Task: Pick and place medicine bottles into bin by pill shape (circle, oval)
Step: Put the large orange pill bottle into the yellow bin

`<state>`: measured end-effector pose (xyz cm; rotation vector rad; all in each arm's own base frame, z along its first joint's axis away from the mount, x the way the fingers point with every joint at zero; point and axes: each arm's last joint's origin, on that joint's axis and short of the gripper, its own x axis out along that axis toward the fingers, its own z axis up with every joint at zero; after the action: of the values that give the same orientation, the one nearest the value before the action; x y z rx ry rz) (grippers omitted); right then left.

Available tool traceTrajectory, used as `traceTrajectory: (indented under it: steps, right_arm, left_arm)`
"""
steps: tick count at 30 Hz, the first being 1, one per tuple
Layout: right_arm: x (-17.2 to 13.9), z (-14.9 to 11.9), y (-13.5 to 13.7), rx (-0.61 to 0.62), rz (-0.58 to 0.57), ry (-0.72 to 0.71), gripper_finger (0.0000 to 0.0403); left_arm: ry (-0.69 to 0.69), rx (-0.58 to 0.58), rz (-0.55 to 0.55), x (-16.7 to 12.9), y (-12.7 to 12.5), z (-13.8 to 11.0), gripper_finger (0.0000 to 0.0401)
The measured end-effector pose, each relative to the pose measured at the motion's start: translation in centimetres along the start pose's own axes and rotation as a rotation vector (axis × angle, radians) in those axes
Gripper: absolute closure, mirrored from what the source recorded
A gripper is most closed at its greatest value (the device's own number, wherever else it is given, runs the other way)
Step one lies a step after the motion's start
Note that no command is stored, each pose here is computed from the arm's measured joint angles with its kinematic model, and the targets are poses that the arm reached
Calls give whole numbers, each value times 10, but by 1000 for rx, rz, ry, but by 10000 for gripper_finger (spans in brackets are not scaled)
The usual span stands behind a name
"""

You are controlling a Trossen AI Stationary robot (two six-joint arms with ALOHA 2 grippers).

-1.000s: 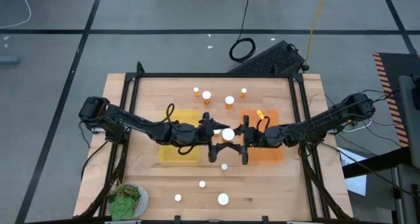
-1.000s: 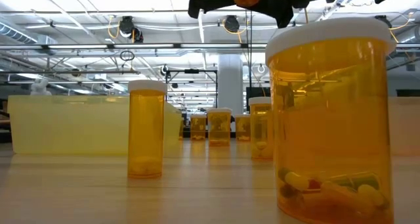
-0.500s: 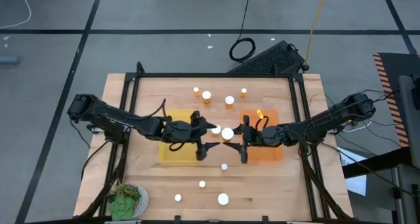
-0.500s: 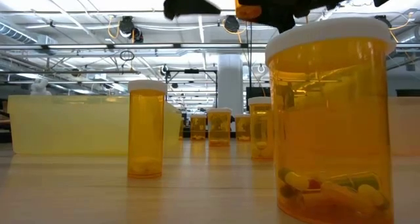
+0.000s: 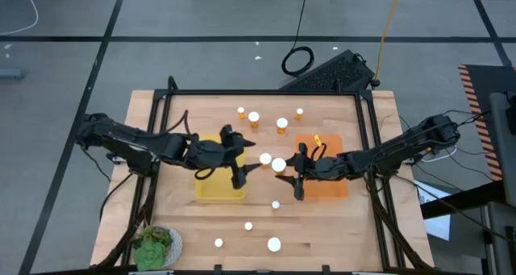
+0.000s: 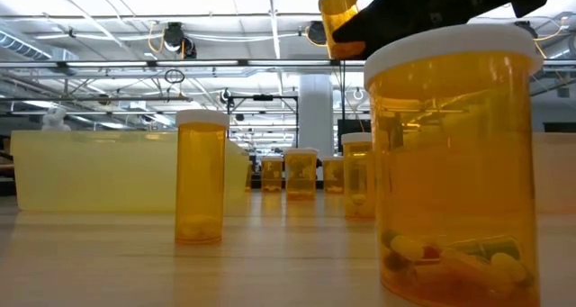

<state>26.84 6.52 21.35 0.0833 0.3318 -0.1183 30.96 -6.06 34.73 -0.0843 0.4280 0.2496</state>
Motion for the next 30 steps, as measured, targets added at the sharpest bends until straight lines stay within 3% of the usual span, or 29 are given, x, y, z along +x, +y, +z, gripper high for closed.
traceTrajectory:
  steps: [8, 12, 18, 25, 30]
  right_arm:
    - [3, -5, 2, 15, 24, 33, 220]
    - [3, -7, 3, 11, 45, 46, 220]
    - [4, -7, 4, 7, 50, 49, 220]
    - [4, -8, 4, 1, 51, 53, 220]
    - [4, -8, 4, -13, 50, 55, 220]
  left_arm:
    - [96, 320, -73, 29, -30, 26, 75]
    - [185, 384, -153, 47, -41, 30, 75]
    - [274, 357, -221, 71, -40, 29, 65]
    - [362, 348, -197, 81, -29, 20, 19]
    - [360, 327, -202, 89, -23, 20, 15]
